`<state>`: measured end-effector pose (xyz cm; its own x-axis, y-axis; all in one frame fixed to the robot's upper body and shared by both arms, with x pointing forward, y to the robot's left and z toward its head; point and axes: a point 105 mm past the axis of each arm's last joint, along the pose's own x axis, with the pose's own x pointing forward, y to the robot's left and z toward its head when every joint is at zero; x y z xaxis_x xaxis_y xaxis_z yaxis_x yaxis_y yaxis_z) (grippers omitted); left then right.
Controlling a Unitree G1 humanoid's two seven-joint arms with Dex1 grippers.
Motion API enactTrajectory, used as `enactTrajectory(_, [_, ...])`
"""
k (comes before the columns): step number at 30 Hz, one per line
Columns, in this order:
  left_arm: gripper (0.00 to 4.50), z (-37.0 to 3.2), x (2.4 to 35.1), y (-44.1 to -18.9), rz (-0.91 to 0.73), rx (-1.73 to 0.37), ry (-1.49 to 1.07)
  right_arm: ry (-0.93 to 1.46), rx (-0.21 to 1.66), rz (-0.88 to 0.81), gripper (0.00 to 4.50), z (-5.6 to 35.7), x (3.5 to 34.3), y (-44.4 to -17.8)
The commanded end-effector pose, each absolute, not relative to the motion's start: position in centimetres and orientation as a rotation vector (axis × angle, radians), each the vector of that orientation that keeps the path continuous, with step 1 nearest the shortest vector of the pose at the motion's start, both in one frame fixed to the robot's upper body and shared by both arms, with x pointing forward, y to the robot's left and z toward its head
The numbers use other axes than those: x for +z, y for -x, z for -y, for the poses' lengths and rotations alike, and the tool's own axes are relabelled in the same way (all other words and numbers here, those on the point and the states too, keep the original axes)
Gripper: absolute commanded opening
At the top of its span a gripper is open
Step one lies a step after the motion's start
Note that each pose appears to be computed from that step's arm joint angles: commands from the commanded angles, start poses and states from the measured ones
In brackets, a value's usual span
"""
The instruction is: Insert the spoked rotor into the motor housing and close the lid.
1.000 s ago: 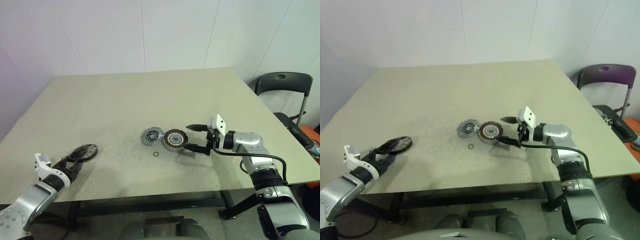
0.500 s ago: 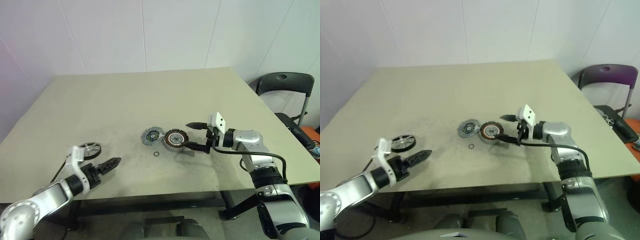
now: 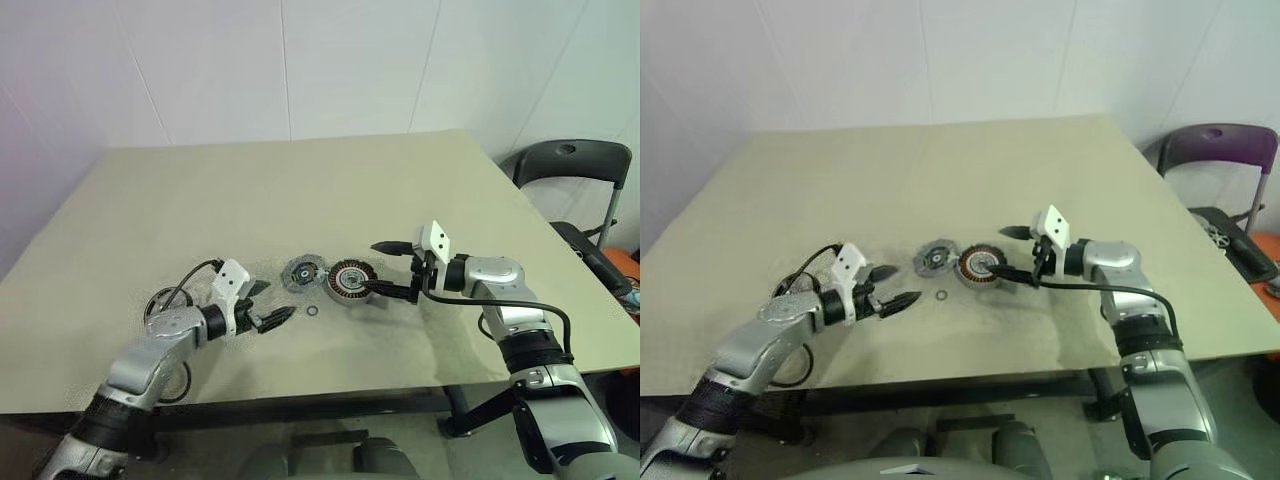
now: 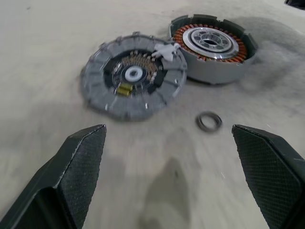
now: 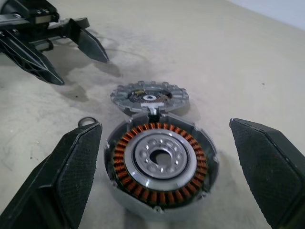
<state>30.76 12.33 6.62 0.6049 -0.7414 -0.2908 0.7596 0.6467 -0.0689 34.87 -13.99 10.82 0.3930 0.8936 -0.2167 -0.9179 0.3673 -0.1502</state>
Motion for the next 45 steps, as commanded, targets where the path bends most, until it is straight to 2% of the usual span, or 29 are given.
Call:
enactTrajectory(1, [4.48,-11.2,6.9,-30.8,-0.282,-0.936,-0.091,0.278,1.159,-0.042,4.5,14.0,12.4,-34.9])
enactTrajectory(8, [4.48,-9.0,5.4,-30.4,-0.298,-1.032,-0.19,0.276,1.152,-0.045,4.5,14.4,12.2,-34.6])
enactTrajectory(21, [4.48,-8.3,3.5,-31.5,-0.355,-1.024,-0.188,0.284,1.14,-0.048,4.5,15.1,12.2,-34.6])
enactTrajectory(25, [3.59,-8.6,2.9,-30.9,-0.395,-1.044,-0.191,0.287,1.136,-0.049,4.5,14.9,12.1,-34.7])
enactTrajectory(36, [0.02,-8.8,2.1,-30.0,-0.406,-1.059,-0.239,0.281,1.136,-0.046,4.5,14.5,11.8,-34.8])
enactTrajectory(45, [0.02,-9.8,3.2,-29.3,-0.397,-1.051,-0.229,0.281,1.138,-0.042,4.5,14.7,12.1,-34.7])
